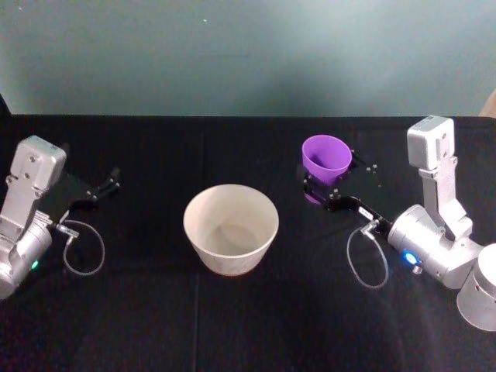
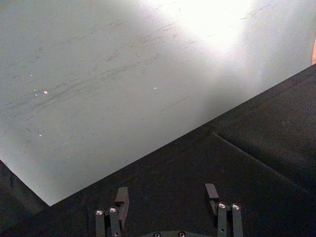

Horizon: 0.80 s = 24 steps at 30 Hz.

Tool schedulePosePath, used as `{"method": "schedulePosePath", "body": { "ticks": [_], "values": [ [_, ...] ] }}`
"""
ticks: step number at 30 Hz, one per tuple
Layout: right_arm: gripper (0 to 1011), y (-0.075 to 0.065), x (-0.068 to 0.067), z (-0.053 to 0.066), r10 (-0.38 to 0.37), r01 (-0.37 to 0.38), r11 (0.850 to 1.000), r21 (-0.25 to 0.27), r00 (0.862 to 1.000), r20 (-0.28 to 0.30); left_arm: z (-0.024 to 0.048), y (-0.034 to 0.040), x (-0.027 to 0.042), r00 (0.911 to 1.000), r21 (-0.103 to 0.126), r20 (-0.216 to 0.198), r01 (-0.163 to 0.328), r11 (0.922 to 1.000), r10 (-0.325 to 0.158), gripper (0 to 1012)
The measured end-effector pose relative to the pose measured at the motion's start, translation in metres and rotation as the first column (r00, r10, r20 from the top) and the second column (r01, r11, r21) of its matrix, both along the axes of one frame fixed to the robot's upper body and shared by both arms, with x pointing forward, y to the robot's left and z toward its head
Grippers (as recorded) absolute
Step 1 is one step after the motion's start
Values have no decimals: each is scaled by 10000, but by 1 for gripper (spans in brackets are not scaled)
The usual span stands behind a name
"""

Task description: Pick up the cup and pour the mung beans from the cup into the bowl.

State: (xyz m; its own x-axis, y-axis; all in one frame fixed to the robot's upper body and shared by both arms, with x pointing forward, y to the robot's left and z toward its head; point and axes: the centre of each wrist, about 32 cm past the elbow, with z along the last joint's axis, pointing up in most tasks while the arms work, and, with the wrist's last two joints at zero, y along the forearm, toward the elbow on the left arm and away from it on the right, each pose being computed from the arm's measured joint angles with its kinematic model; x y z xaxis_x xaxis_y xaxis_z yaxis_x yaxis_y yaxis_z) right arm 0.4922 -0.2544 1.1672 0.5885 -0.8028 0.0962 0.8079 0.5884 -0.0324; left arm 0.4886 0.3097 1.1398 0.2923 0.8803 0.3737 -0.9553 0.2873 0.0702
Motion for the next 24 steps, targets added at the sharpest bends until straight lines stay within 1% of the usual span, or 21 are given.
{"method": "schedulePosePath", "body": {
  "ticks": [24],
  "values": [
    [729, 0, 0, 0, 7, -7, 10000, -1, 10000, -1, 0, 0, 0, 10000, 0, 1, 0, 10000, 0, 1000]
  ]
}}
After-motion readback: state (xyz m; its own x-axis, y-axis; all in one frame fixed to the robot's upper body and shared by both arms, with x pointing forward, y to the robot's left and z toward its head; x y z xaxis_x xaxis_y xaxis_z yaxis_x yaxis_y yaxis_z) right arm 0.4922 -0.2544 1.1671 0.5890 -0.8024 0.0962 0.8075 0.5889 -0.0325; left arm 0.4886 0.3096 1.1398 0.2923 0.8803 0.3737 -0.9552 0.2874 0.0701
